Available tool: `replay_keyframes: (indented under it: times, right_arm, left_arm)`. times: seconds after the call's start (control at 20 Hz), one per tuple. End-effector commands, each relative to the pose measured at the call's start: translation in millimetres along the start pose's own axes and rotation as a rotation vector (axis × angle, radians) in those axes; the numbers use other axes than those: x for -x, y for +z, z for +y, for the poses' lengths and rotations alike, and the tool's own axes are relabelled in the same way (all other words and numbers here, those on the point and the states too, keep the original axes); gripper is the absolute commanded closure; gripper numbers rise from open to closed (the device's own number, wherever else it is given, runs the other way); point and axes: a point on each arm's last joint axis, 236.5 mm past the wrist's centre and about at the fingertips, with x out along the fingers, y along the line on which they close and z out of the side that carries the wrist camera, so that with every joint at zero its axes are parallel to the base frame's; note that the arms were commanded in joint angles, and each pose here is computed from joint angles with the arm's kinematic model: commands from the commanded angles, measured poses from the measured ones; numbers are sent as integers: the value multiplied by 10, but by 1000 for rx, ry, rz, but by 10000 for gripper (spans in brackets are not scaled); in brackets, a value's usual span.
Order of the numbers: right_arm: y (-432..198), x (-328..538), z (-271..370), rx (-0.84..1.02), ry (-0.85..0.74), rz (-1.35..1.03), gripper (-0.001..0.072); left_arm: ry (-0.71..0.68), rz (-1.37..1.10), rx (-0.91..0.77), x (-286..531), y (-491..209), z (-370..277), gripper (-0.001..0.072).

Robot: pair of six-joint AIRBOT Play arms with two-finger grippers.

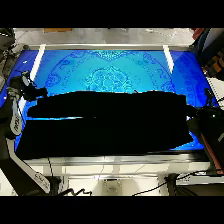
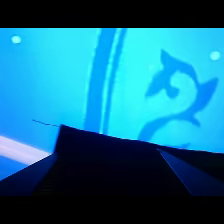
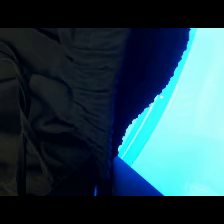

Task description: Fold the clothes and pants, and hang the long-sleeved shirts on hangers.

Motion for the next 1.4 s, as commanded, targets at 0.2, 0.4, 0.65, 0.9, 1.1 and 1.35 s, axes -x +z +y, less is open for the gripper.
replay_keyframes:
  times: [0.2,0.4,0.65,0.9,1.1,1.35]
  right_arm:
    - [4,1,2,3,0,0,671]
    - [4,1,2,3,0,0,672]
    - [39,2,-40,3,-18,-15,672]
    - [48,2,-51,3,-22,-19,673]
    - [48,2,-51,3,-22,-19,672]
    - [61,3,-63,3,-28,-24,672]
  left_arm:
    - [101,56,238,-201,-199,78,107]
    - [95,51,230,-284,-199,37,639]
    - [16,-168,214,-4,360,-173,699]
    - [9,-317,193,406,731,-129,699]
    - [-6,-390,185,551,898,-149,699]
    - [-31,-461,180,619,1057,-191,699]
